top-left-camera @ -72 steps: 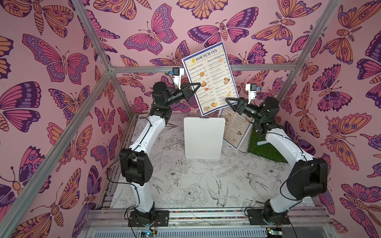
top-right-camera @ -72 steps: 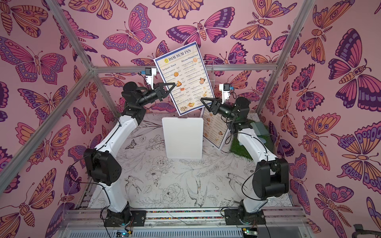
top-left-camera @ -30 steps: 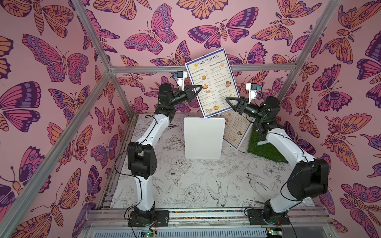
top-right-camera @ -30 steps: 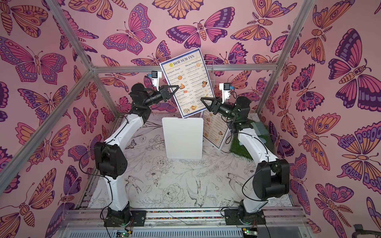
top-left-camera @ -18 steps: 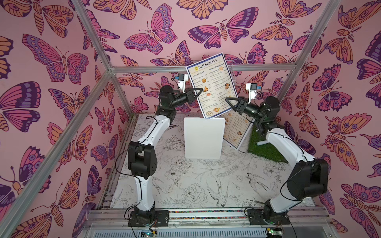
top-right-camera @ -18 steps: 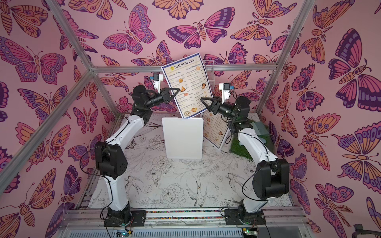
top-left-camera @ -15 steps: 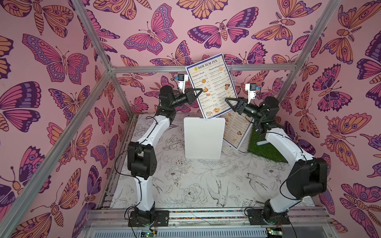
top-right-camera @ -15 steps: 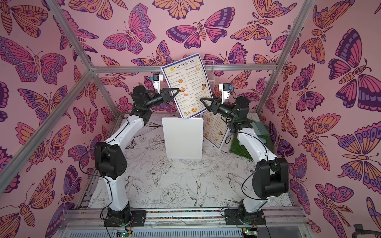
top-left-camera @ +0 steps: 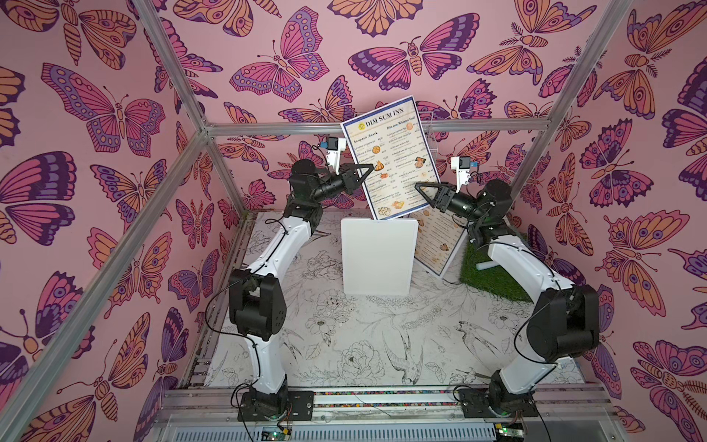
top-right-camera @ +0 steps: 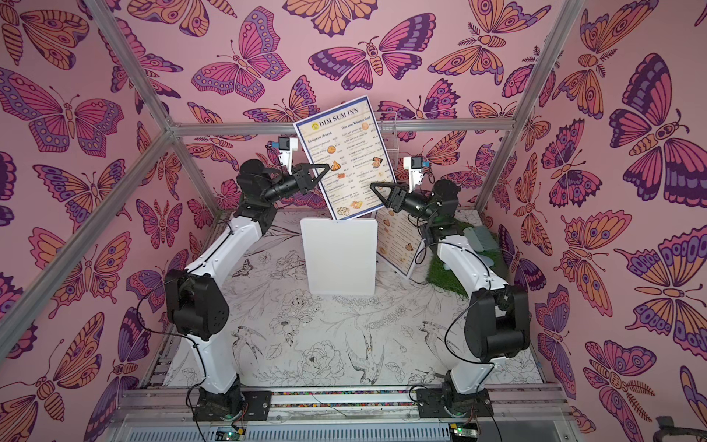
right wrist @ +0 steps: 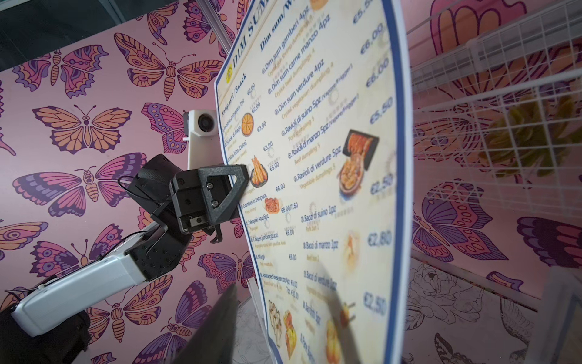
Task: Insert the menus into the narrow rack
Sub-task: Insert the menu into the narrow rack.
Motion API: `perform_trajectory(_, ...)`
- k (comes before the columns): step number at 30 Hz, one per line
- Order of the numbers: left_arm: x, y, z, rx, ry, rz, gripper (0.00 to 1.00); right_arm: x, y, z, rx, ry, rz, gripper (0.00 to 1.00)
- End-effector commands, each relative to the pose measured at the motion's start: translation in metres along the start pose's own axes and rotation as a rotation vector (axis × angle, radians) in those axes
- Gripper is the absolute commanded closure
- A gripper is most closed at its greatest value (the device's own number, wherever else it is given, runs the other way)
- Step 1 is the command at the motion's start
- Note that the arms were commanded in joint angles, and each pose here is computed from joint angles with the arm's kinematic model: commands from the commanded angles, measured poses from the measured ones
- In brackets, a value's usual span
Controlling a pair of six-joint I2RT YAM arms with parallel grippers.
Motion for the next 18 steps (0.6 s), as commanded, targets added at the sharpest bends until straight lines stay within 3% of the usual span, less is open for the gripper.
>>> perform_trajectory(1, 0.009, 0.013, -0.009, -0.052, 0.000, -0.030, 0.98, -0.006, 0.007, 0.013, 0.032, 0.054, 0.001, 0.49)
perform_trajectory(18, 0.031, 0.010, -0.008, -0.042, 0.008, -0.041, 0.98, -0.019, 0.003, 0.012, 0.026, 0.072, 0.021, 0.47)
Point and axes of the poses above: each gripper's point midway between its finger pads, its own x axis back along the fingers, its own z axis along the line the jaws close on, y = z × x, the point moved 9 cm from there along x, back along the fingers, and after that the axes turned 13 degrees about -x, right-handed, at the moved point
